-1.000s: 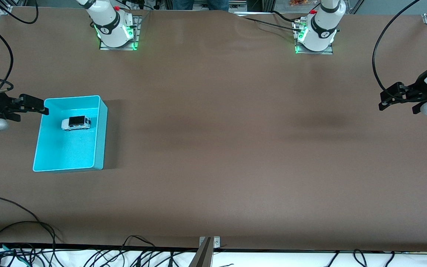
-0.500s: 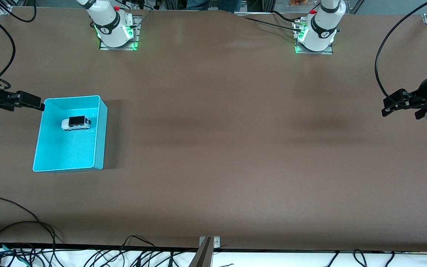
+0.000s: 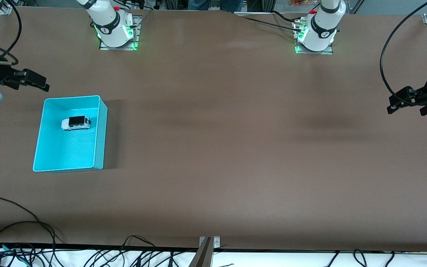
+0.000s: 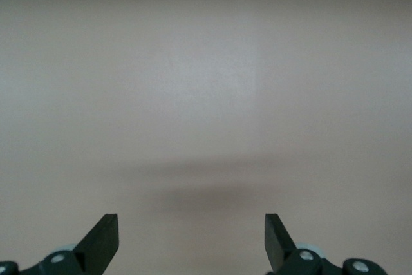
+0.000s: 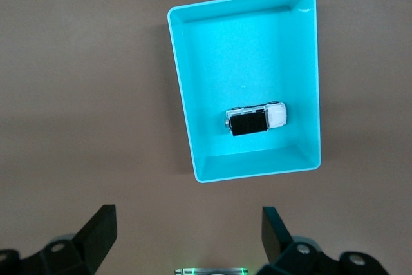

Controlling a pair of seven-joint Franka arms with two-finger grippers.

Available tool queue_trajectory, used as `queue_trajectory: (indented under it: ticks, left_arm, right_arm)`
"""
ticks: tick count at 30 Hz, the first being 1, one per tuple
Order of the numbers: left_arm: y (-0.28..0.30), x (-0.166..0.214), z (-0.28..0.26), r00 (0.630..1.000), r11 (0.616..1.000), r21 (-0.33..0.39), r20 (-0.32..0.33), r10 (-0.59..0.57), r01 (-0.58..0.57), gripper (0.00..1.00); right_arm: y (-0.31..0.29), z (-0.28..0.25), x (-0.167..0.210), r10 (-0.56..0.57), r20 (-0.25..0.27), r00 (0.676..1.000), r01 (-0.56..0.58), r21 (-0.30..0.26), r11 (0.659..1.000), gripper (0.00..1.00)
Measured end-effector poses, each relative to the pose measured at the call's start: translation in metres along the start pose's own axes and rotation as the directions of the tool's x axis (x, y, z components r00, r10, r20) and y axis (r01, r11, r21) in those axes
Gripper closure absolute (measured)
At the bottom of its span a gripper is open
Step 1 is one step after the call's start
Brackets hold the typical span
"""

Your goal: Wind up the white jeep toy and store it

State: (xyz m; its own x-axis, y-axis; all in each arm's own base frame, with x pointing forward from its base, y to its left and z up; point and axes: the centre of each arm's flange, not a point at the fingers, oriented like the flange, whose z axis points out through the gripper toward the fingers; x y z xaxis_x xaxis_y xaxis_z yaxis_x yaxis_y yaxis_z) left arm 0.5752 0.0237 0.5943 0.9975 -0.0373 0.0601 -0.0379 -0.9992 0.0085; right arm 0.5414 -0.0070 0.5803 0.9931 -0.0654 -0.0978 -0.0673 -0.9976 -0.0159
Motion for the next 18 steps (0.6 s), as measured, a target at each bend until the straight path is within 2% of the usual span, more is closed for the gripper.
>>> queue_trajectory:
  ticks: [9,18]
  left_arm:
    - [0.009,-0.031,-0.010,1.000,1.000,0.002,-0.009,0.011,-0.011,0.00]
    - [0.009,-0.034,-0.007,1.000,1.000,0.003,-0.010,0.011,-0.011,0.00]
  right_arm:
    - [0.000,-0.002,0.000,0.001,-0.030,1.000,-0.001,0.001,1.000,0.00]
    - [0.000,-0.002,0.011,0.001,-0.039,0.999,-0.001,0.002,1.000,0.00]
